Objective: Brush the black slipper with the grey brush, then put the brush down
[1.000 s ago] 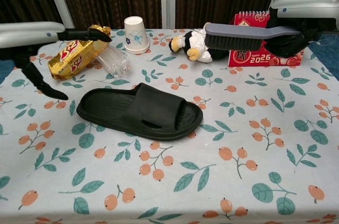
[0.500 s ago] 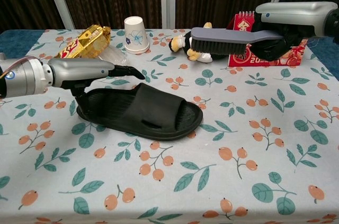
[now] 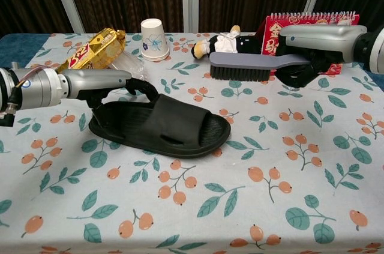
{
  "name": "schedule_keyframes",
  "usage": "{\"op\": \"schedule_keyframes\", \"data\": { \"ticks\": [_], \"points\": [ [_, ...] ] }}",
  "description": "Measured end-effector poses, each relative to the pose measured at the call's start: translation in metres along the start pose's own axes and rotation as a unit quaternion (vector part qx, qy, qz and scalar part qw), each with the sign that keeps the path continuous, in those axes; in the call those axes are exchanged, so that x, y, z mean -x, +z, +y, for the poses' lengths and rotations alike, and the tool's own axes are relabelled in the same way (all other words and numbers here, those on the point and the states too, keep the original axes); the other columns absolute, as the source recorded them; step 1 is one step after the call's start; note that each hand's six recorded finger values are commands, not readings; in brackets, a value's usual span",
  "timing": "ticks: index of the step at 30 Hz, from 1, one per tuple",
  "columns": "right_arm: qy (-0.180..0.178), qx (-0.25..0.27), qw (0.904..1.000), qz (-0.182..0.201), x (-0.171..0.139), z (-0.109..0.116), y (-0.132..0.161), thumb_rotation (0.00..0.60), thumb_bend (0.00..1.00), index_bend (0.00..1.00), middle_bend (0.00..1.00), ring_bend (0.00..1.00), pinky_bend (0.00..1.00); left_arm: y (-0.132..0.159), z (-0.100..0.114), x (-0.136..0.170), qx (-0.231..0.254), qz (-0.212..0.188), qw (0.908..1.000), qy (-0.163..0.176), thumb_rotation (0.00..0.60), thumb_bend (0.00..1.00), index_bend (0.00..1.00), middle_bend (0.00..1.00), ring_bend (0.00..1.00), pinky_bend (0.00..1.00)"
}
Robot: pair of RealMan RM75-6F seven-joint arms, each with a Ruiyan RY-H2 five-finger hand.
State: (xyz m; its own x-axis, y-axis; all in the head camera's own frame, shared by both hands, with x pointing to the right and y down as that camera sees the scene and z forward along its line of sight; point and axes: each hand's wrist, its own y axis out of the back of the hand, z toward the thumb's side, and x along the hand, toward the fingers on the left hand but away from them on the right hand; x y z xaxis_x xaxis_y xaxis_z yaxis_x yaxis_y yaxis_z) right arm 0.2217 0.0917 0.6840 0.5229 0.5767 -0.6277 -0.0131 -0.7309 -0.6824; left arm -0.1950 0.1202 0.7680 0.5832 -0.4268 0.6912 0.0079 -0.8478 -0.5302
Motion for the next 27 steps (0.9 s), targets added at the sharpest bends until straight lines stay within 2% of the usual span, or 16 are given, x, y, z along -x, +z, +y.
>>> {"op": "schedule_keyframes", "data": {
  "ticks": [4,12,21,27],
  "points": [
    [0.005,-0.003,0.9999,0.011,0.004,-0.012,0.008,0.600,0.61,1.00,1.00,1.00,1.00,0.002,0.001,-0.001,0.005,-0.001,1.0000,0.007,0.600,0.26,0.34,0.40,0.24,0.22],
    [0.012,-0.025,0.9991,0.033,0.021,-0.035,0.027,0.600,0.61,1.00,1.00,1.00,1.00,0.004,0.001,-0.005,0.019,0.004,0.9998,0.007,0.600,0.26,0.34,0.40,0.24,0.24],
    [-0.036,-0.070,0.9964,0.033,0.049,-0.038,0.035,0.600,0.60,1.00,1.00,1.00,1.00,0.009,0.003,-0.008,0.036,0.008,0.9993,0.003,0.600,0.26,0.34,0.40,0.24,0.24],
    [-0.061,-0.124,0.9897,0.037,0.065,-0.042,0.042,0.600,0.60,1.00,1.00,1.00,1.00,0.012,0.004,-0.010,0.043,0.010,0.9990,-0.004,0.600,0.26,0.34,0.40,0.24,0.24]
  ]
}}
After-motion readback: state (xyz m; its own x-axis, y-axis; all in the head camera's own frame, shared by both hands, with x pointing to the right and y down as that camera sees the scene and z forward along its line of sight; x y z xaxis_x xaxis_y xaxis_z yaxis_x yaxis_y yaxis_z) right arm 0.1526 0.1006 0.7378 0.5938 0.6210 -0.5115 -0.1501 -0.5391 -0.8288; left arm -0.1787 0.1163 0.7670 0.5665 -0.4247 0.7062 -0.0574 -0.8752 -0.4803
